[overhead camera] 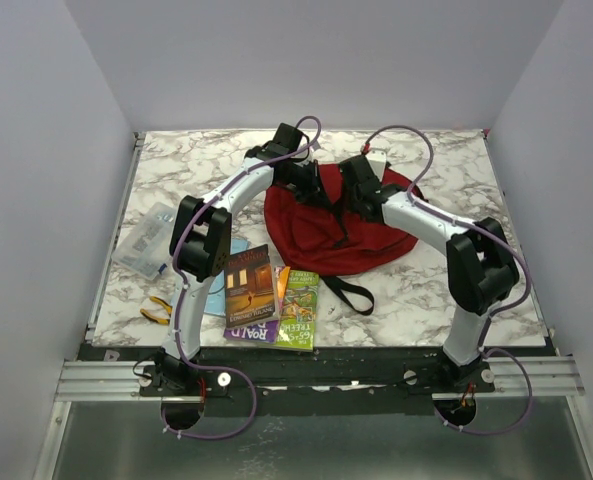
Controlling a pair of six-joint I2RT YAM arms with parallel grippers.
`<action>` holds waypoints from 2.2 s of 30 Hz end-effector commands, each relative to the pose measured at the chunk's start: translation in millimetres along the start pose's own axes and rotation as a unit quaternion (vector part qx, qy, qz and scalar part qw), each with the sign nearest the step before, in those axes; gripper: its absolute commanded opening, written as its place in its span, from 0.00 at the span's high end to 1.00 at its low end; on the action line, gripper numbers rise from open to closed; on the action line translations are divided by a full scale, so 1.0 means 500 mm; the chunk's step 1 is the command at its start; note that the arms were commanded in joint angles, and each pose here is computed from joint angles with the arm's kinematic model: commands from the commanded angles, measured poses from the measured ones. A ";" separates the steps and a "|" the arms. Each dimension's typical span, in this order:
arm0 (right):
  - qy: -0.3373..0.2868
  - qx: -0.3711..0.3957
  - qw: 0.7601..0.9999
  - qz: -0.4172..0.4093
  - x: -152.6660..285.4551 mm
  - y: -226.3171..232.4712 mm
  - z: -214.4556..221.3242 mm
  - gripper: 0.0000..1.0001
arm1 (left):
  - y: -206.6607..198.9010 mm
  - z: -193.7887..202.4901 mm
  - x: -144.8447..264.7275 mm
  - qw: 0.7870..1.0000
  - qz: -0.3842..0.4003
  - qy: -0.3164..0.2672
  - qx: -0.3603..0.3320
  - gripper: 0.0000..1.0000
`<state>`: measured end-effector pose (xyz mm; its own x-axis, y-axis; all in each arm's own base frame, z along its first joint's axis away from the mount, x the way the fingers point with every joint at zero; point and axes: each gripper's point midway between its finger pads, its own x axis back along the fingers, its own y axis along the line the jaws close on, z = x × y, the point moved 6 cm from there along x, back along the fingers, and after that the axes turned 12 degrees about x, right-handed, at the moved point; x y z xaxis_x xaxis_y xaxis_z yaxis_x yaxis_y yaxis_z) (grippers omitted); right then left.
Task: Pack the student bag
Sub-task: Zip the student bag at the center of the board.
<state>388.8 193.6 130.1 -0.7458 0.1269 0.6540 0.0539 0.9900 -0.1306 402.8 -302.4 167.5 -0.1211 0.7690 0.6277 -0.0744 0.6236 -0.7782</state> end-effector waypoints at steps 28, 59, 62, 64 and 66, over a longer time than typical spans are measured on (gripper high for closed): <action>0.051 0.021 0.947 -0.317 0.044 -0.076 -0.048 0.99 | -0.066 0.099 0.141 0.986 -0.017 -0.085 -0.144 0.21; 0.038 0.005 0.921 -0.388 0.073 -0.059 -0.027 0.99 | 0.035 0.230 -0.096 0.942 -0.001 -0.162 -0.295 0.39; 0.039 0.005 0.920 -0.389 0.072 -0.058 -0.026 0.99 | 0.029 0.244 -0.113 0.951 0.022 -0.126 -0.281 0.49; 0.039 0.006 0.921 -0.388 0.072 -0.059 -0.027 0.99 | 0.030 0.254 -0.116 0.956 0.031 -0.112 -0.268 0.54; 0.038 0.006 0.921 -0.388 0.071 -0.058 -0.027 0.99 | 0.032 0.265 -0.120 0.958 0.036 -0.097 -0.267 0.57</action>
<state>377.9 163.1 156.8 -0.5341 -0.5557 0.6371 -0.4445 0.8256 0.3475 289.9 -344.6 111.9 -0.3908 0.7409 0.5462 0.4370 0.6716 -0.5983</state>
